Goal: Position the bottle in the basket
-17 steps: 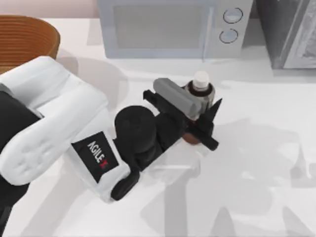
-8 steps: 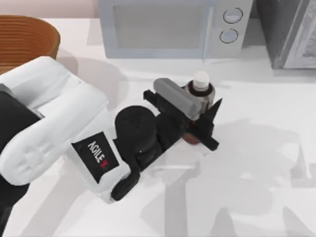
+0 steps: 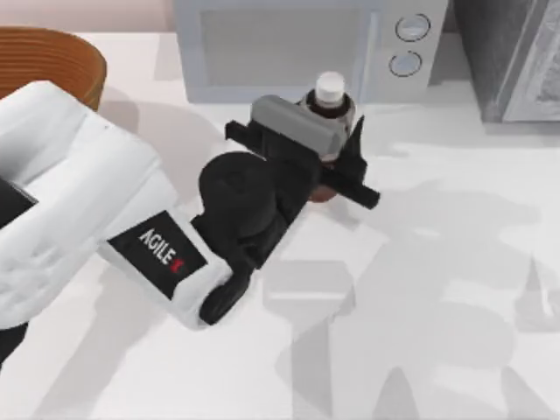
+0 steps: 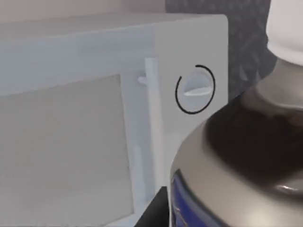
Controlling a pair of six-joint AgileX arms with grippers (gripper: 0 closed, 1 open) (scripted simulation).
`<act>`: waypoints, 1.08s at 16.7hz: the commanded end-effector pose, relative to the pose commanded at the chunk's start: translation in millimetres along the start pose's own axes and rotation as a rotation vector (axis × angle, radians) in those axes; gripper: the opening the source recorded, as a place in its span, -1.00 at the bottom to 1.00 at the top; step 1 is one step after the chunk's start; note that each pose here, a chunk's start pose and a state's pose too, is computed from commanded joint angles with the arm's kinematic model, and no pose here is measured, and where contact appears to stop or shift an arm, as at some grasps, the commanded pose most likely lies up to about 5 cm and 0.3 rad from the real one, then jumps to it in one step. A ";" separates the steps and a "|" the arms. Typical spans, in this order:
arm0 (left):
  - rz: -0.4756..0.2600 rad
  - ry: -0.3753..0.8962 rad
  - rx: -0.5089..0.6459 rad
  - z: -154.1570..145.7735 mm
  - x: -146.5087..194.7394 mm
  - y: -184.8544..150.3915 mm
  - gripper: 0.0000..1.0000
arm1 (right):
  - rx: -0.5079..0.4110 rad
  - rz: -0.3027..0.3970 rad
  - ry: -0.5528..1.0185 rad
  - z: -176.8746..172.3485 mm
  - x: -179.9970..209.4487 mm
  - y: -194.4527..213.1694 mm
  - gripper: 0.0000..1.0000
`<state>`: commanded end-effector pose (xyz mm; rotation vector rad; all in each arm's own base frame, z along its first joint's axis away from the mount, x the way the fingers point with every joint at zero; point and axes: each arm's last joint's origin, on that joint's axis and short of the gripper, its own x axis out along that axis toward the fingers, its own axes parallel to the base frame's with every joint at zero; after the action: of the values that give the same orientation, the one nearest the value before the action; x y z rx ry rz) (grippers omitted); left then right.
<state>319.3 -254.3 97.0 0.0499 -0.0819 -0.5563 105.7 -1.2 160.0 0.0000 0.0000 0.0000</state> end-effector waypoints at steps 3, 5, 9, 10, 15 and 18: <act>0.258 -0.019 0.059 26.5 16.2 25.1 -1.00 | 0.000 0.000 0.000 0.0 0.0 0.0 1.00; 0.459 -0.020 0.095 47.2 26.5 46.3 -1.00 | 0.000 0.000 0.000 0.0 0.0 0.0 1.00; 0.889 0.001 0.133 94.8 42.5 94.9 -1.00 | 0.000 0.000 0.000 0.0 0.0 0.0 1.00; 0.996 0.010 0.134 107.2 45.0 107.4 -1.00 | 0.000 0.000 0.000 0.0 0.0 0.0 1.00; 1.461 0.068 0.091 163.4 48.1 163.4 -1.00 | 0.000 0.000 0.000 0.0 0.0 0.0 1.00; 1.652 0.097 0.048 187.2 45.6 186.3 -1.00 | 0.000 0.000 0.000 0.0 0.0 0.0 1.00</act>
<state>438.7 -125.2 299.2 0.0407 -0.0208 1.0989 105.7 -1.2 160.0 0.0000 0.0000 0.0000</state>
